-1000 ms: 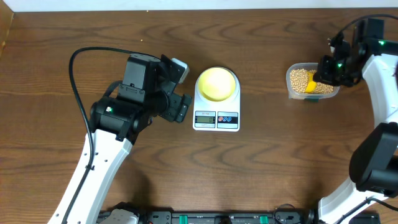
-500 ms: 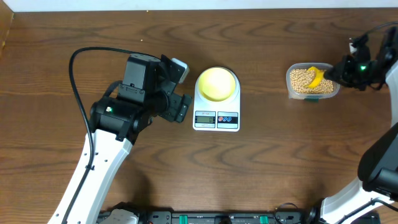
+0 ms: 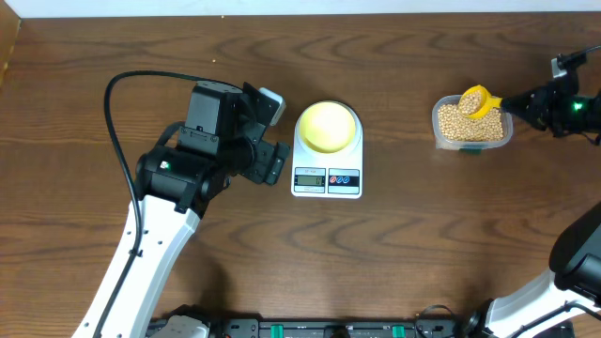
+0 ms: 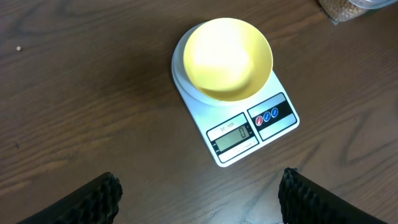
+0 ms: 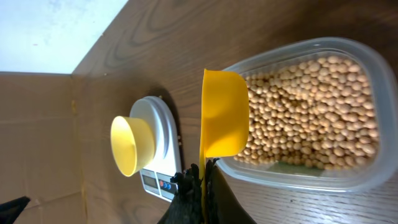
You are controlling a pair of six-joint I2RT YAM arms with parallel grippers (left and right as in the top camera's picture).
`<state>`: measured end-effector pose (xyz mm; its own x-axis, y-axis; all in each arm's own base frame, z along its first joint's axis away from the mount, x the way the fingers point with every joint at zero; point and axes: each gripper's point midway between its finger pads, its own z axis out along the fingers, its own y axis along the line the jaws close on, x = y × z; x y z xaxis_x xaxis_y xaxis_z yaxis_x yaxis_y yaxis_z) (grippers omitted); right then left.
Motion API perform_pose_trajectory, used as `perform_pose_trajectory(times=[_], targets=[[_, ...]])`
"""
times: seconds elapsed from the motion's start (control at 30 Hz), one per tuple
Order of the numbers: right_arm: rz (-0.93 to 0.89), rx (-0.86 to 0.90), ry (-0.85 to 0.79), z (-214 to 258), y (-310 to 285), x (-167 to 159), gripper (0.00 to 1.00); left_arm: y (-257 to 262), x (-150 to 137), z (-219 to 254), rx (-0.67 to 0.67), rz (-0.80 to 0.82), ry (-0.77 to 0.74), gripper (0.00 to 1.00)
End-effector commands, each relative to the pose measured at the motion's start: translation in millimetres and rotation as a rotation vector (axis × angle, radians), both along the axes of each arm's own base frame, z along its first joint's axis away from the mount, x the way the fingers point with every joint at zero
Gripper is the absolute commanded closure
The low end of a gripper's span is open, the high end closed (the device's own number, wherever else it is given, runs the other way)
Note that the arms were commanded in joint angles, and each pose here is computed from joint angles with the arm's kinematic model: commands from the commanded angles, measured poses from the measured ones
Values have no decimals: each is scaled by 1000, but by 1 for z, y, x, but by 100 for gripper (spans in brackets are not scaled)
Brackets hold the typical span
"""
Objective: Scoop item into bowl and weigh 50g on scale
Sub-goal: 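Lift the filled scoop out of the tub with the right gripper, then move the filled scoop left over the yellow bowl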
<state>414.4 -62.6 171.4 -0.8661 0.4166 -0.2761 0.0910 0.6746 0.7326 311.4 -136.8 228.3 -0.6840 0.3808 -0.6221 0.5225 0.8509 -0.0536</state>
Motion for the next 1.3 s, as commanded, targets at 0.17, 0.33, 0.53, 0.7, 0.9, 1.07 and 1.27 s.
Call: perform_pose_trajectory(times=[0.17,0.33,0.53,0.7,0.9,1.07,1.27], targets=[[35,75,-79,21,10,0,99,-1,-1,-1,1,-17,4,17],[67,91,-91,24,23,3,99,-1,-1,-1,1,-16,4,17],[117,86,-106,25,44,9,99,-1,-1,-1,1,-16,4,17],[160,79,-142,29,66,20,99,-1,-1,-1,1,-17,4,17],[220,81,-174,34,99,29,99,-1,-1,-1,1,-16,4,17],[276,81,-181,35,125,28,99,-1,-1,-1,1,-16,4,17],[311,97,-179,38,150,29,99,-1,-1,-1,1,-16,4,17]])
